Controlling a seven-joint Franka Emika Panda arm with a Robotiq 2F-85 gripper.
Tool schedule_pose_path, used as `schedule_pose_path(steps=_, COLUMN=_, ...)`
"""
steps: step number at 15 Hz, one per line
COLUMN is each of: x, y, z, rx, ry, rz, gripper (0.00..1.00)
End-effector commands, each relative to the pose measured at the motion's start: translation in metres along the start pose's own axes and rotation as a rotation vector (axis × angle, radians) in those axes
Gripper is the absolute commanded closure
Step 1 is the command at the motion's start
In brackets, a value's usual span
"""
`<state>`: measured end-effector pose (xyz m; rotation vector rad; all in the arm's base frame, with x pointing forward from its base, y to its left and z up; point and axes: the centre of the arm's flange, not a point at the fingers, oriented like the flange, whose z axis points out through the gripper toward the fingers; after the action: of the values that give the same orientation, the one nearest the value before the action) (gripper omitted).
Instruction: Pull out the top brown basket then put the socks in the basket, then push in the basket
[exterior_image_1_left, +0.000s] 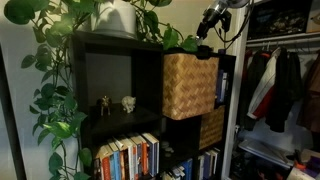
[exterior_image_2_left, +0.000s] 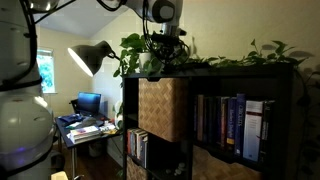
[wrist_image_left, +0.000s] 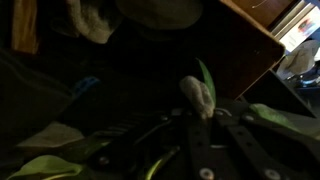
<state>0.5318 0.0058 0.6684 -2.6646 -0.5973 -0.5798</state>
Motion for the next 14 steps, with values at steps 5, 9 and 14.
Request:
schedule_pose_path(steps=5, x=-0.026, y=-0.035, z=-0.002, rx=0.144, ry=-0.127, rz=-0.109, gripper=0.92)
schedule_pose_path(steps=9, x=-0.030, y=-0.031, z=0.020, rx=0.140, ry=-0.150, rz=-0.085, gripper=0.91)
schedule_pose_path(steps=14, x=-0.031, y=-0.020, z=0.043, rx=0.137, ry=-0.157, rz=-0.043, gripper=0.92)
